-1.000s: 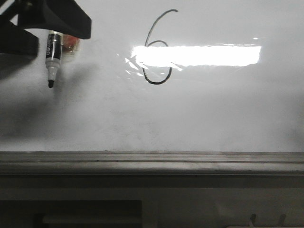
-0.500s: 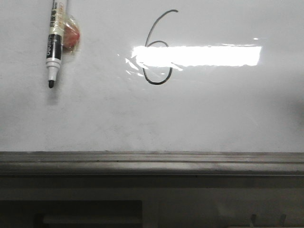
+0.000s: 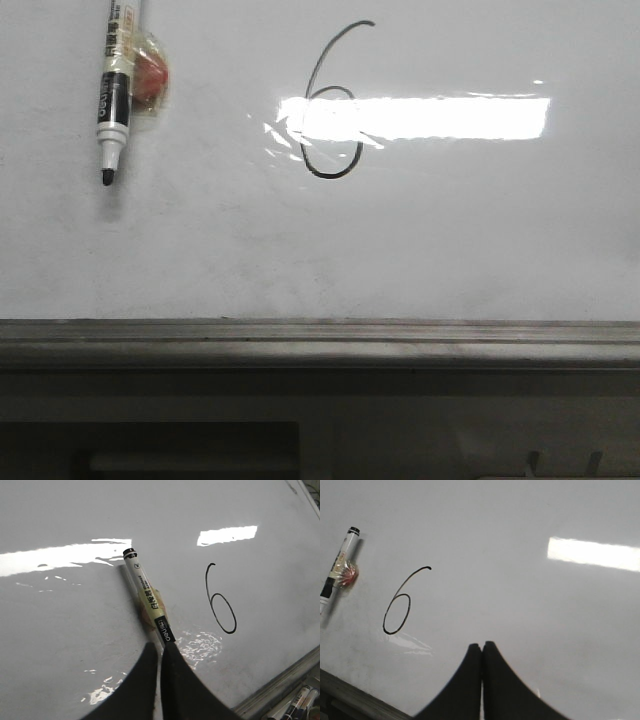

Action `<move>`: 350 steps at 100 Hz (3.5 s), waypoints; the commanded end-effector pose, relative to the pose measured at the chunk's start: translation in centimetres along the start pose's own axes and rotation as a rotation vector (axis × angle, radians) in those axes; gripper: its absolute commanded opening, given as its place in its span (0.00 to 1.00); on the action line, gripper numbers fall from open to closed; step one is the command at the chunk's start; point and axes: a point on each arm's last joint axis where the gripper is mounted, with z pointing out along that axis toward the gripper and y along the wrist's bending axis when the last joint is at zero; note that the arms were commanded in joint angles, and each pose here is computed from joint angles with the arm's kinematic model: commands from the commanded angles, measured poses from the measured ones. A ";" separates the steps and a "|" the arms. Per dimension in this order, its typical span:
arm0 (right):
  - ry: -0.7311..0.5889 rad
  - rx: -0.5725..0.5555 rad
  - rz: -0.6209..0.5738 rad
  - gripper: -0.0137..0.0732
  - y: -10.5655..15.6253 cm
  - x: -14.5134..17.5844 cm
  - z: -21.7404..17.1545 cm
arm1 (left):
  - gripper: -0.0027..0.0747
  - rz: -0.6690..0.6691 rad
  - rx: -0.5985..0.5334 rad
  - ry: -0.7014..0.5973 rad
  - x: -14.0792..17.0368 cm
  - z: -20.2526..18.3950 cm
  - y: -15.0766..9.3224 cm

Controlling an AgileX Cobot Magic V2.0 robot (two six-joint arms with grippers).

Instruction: Write number 6 on whiteboard

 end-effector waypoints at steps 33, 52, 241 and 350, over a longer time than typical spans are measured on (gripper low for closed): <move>-0.098 0.042 0.034 0.08 0.0 0.6 -0.8 | 0.01 -0.018 -0.066 -0.142 -0.7 -2.3 0.8; -0.094 0.035 0.046 0.08 0.1 0.8 -0.7 | 0.01 -0.117 -0.056 -0.130 -0.5 -2.3 0.8; -0.094 0.035 0.046 0.08 0.1 0.8 -0.7 | 0.01 0.025 -0.660 -0.059 6.6 -3.5 3.6; -0.094 0.035 0.046 0.08 0.1 0.8 -0.7 | 0.01 0.022 -0.612 -0.047 6.7 -3.3 3.3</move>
